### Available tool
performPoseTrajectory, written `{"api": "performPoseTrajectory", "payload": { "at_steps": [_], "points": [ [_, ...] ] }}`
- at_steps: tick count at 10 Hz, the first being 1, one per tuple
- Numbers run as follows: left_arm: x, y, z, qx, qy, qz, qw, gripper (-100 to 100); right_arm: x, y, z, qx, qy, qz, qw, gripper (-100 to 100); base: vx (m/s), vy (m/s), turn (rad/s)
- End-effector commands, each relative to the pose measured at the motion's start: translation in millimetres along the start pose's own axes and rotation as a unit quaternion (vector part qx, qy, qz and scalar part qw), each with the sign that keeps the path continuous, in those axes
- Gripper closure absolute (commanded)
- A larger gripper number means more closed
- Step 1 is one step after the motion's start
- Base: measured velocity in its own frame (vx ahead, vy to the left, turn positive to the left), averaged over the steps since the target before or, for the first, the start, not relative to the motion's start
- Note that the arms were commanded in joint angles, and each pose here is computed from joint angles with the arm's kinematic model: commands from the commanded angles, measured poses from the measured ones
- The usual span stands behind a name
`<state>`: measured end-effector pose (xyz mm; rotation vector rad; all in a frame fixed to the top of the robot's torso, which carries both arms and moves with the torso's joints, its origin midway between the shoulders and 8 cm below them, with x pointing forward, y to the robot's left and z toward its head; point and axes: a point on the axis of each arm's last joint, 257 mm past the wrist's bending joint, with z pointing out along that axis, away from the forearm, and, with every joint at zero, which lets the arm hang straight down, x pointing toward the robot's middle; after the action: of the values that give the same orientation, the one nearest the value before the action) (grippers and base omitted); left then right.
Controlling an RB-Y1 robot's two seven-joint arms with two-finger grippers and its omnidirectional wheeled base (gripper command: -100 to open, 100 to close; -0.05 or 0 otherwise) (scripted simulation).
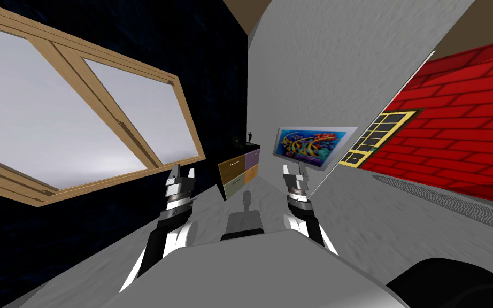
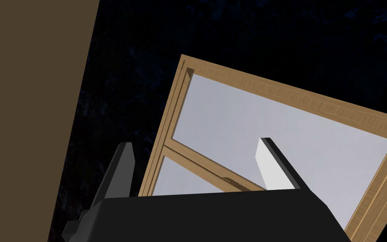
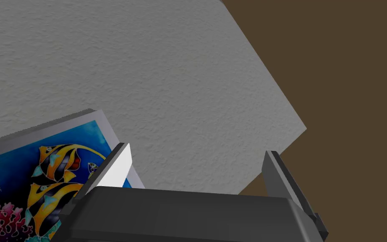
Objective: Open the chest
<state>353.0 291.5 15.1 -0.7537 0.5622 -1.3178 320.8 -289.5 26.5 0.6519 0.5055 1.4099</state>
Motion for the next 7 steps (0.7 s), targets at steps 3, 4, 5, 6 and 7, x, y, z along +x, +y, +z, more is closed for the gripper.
{"api": "performPoseTrajectory", "payload": {
  "at_steps": [3,4,5,6,7],
  "points": [
    [0.0,-0.1,0.0,0.000,0.000,0.000,1.0000,0,0.0,0.1,0.0,0.000,0.000,0.000,1.0000,0,0.000,0.000,0.000],
    [0.0,-0.1,0.0,0.000,0.000,0.000,1.0000,0,0.0,0.1,0.0,0.000,0.000,0.000,1.0000,0,0.000,0.000,0.000],
    [0.0,-0.1,0.0,0.000,0.000,0.000,1.0000,0,0.0,0.1,0.0,0.000,0.000,0.000,1.0000,0,0.000,0.000,0.000],
    [0.0,-0.1,0.0,0.000,0.000,0.000,1.0000,0,0.0,0.1,0.0,0.000,0.000,0.000,1.0000,0,0.000,0.000,0.000],
    [0.0,-0.2,0.0,0.000,0.000,0.000,1.0000,0,0.0,0.1,0.1,0.000,0.000,0.000,1.0000,0,0.000,0.000,0.000]
  ]
}}
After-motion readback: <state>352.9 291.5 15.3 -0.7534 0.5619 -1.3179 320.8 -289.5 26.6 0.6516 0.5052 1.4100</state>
